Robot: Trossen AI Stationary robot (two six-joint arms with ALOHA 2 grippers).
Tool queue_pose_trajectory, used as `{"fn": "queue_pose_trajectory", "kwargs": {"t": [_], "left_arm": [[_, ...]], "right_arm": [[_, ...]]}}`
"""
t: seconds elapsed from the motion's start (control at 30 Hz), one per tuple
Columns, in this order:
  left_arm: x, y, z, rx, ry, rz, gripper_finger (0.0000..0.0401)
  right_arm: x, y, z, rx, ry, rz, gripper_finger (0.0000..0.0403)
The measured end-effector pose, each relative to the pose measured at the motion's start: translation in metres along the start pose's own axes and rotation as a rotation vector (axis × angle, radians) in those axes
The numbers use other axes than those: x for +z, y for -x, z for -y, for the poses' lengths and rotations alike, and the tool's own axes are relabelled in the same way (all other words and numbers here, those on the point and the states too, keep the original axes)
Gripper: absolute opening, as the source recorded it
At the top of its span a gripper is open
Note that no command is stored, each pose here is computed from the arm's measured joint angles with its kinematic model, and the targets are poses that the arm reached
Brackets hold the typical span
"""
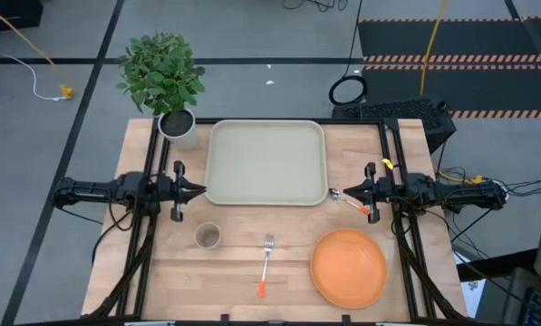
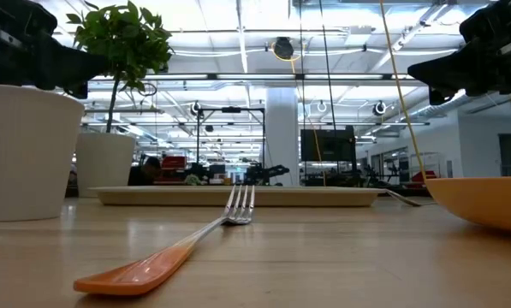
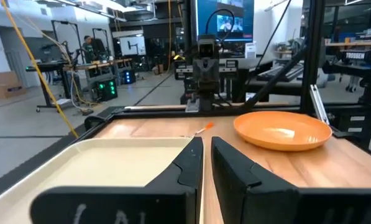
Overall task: Pick and place plate/cup/fork/spoon on tray
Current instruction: Put the brown cup on the brown tray
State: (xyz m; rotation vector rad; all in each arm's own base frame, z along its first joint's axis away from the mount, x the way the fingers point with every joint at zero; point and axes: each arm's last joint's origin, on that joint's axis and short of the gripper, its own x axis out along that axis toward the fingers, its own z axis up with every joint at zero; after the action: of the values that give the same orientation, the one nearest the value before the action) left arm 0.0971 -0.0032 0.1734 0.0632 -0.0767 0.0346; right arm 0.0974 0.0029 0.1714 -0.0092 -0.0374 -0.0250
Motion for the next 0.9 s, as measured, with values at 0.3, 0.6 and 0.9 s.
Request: {"fn": "queue_pose_trajectory", "kwargs": {"t": [0.3,0.6,0.9], "left_arm": [[0.022,0.003,-0.001,-0.026,0.066,0.114,0.0037],[0.098,0.008,-0.003,-0.097,0.077,0.098,0.0037],[0.168,-0.013,0.002,-0.18,0.037,-0.155,0.0036]], "right_arm": [[0.0,0.0,0.0,0.0,0.0,0.0,0.0],[0.0,0.0,0.0,0.0,0.003,0.0,0.0],[0.0,0.0,0.0,0.0,0.04,0.0,0.0]]}}
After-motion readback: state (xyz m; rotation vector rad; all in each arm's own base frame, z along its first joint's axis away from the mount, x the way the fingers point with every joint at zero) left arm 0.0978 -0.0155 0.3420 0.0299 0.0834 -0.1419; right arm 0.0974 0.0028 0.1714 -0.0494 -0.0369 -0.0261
